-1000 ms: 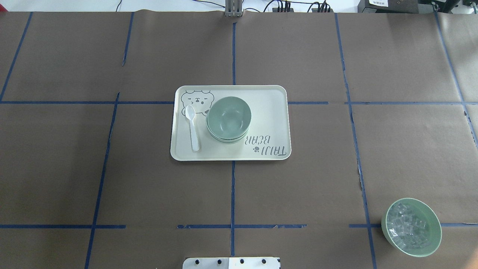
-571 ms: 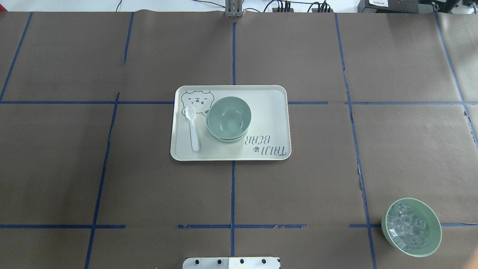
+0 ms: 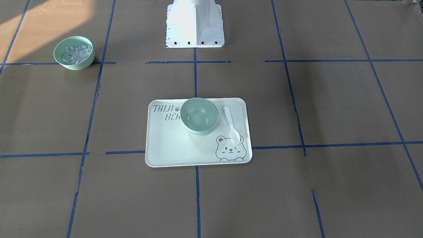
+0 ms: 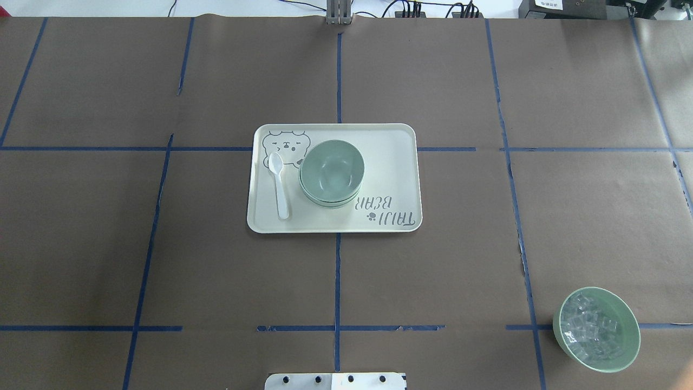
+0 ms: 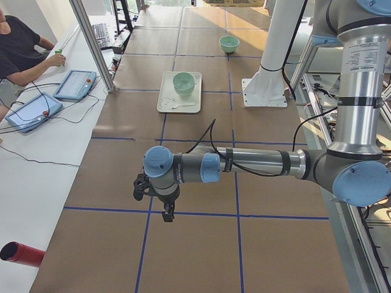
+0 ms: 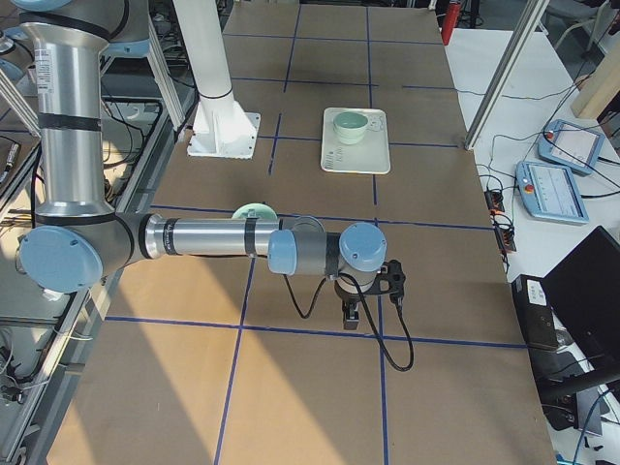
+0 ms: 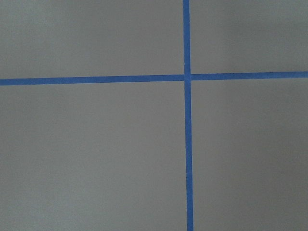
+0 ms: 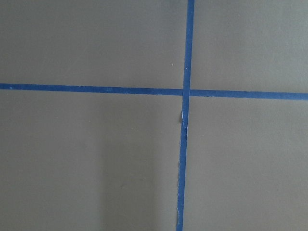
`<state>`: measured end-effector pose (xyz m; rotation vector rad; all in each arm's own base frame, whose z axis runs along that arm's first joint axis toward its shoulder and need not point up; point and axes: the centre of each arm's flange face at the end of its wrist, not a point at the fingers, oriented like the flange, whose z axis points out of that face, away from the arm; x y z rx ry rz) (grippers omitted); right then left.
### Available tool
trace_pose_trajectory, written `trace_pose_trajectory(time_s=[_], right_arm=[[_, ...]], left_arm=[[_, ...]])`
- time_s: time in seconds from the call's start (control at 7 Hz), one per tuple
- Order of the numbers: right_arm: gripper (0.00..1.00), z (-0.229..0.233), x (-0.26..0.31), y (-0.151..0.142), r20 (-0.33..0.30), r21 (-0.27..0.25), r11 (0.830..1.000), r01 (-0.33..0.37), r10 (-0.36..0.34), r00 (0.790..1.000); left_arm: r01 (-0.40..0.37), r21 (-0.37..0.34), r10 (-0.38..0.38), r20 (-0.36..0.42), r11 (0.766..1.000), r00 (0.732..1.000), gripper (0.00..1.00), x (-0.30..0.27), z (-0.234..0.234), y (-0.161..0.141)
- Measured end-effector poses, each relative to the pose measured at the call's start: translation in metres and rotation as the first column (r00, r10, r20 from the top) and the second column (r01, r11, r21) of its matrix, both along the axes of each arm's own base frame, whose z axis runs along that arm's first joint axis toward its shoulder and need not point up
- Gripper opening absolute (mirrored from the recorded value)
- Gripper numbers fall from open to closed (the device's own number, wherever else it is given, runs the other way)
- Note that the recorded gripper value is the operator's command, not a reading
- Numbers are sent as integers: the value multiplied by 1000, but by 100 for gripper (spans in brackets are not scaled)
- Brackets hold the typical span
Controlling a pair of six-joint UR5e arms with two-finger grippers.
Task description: Stack green bowls together
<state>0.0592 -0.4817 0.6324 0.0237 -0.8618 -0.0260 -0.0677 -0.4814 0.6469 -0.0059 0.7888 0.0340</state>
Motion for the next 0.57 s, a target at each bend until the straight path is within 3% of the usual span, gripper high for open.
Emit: trace_pose_trajectory(time_s=[0.57], right_arm=[[100, 0, 1, 0, -3, 5, 1000, 0, 0, 1000]], left_arm=[[0, 3, 0, 0, 1000, 1000, 100, 0, -1, -1]])
